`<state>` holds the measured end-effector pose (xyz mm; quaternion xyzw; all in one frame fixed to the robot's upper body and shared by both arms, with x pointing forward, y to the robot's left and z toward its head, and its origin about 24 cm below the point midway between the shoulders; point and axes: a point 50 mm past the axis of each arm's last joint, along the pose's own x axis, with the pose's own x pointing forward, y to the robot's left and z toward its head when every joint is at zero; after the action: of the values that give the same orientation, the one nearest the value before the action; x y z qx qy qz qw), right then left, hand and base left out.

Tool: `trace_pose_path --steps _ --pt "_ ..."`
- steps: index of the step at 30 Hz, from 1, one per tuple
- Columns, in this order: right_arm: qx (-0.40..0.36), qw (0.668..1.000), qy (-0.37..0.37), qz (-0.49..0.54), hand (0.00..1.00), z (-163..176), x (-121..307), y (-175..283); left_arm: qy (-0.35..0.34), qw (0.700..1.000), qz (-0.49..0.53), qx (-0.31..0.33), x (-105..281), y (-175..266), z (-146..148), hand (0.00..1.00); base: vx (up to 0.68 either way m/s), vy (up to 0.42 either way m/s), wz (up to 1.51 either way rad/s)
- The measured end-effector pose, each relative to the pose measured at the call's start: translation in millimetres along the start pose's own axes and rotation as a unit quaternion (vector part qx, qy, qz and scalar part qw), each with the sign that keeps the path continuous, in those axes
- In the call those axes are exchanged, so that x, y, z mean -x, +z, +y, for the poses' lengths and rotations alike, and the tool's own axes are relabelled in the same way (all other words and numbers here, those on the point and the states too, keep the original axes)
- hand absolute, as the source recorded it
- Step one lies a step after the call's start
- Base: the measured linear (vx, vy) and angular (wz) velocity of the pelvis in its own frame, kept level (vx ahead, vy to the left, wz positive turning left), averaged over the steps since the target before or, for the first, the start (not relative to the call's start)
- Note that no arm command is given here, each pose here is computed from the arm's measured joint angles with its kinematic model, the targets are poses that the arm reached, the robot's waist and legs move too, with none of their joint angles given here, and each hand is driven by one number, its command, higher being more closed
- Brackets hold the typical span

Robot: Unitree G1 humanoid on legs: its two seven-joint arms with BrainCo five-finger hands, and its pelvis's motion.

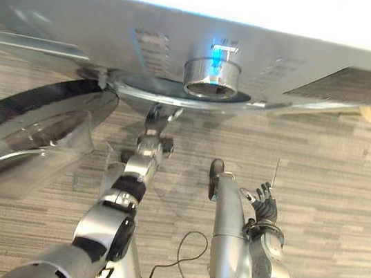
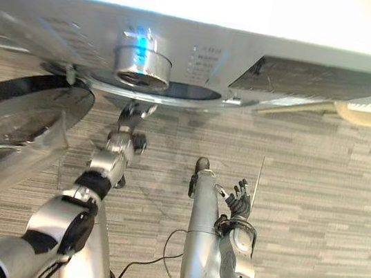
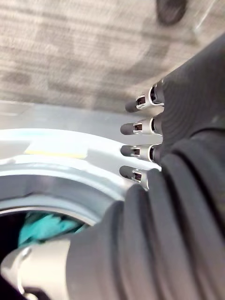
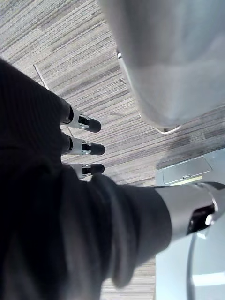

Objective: Pick up the laundry basket with both hands and put the clothes into the washing machine.

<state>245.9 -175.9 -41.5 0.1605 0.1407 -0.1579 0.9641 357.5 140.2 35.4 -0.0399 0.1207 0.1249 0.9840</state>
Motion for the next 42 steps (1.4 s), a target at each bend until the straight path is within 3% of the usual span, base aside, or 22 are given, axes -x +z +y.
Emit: trace_pose_path --steps 4,8,12,14,18,21,23,25,27,32,38,42 --pt "0.026 0.999 0.001 0.045 0.0 -2 6 -22 0.036 0.997 0.066 0.005 14 -49 31 0.0 0.09 -0.058 0.04" --pt "0.039 0.996 -0.004 0.076 0.0 -7 12 -36 0.033 0.998 0.054 0.012 14 -46 29 0.0 0.09 0.029 -0.06" --pt "0.044 0.991 -0.024 0.124 0.0 -19 25 -60 -0.013 1.0 0.016 -0.007 25 -46 9 0.0 0.1 0.002 0.08" --pt "0.052 0.984 -0.031 0.165 0.0 -28 34 -78 -0.065 0.996 0.035 -0.043 41 -70 -4 0.0 0.1 -0.002 0.09" --pt "0.046 0.973 -0.071 0.217 0.0 -54 51 -98 -0.124 0.978 0.121 -0.114 78 -132 -2 0.0 0.13 0.008 0.17" --pt "0.03 0.959 -0.114 0.256 0.0 -81 69 -112 -0.128 0.955 0.223 -0.151 114 -185 23 0.0 0.14 -0.011 0.17" --pt "0.027 0.948 -0.141 0.286 0.0 -97 81 -121 -0.096 0.944 0.279 -0.146 133 -208 47 0.0 0.12 -0.017 0.11" --pt "-0.004 0.931 -0.179 0.318 0.0 -113 98 -132 -0.019 0.932 0.344 -0.11 156 -229 84 0.0 0.1 -0.007 0.04" --pt "-0.017 0.925 -0.192 0.328 0.0 -120 106 -135 0.035 0.924 0.373 -0.075 167 -236 106 0.0 0.08 -0.011 0.02" --pt "-0.032 0.907 -0.212 0.363 0.0 -132 122 -145 0.075 0.907 0.41 -0.066 189 -247 135 0.0 0.07 0.011 0.02" --pt "0.035 0.912 -0.151 0.38 0.0 -120 109 -143 0.063 0.912 0.403 -0.048 185 -245 130 0.0 0.0 -0.013 0.31" --pt "0.085 0.922 -0.101 0.365 0.0 -105 86 -133 0.019 0.937 0.345 -0.05 156 -227 100 0.0 -0.14 -0.028 0.89"
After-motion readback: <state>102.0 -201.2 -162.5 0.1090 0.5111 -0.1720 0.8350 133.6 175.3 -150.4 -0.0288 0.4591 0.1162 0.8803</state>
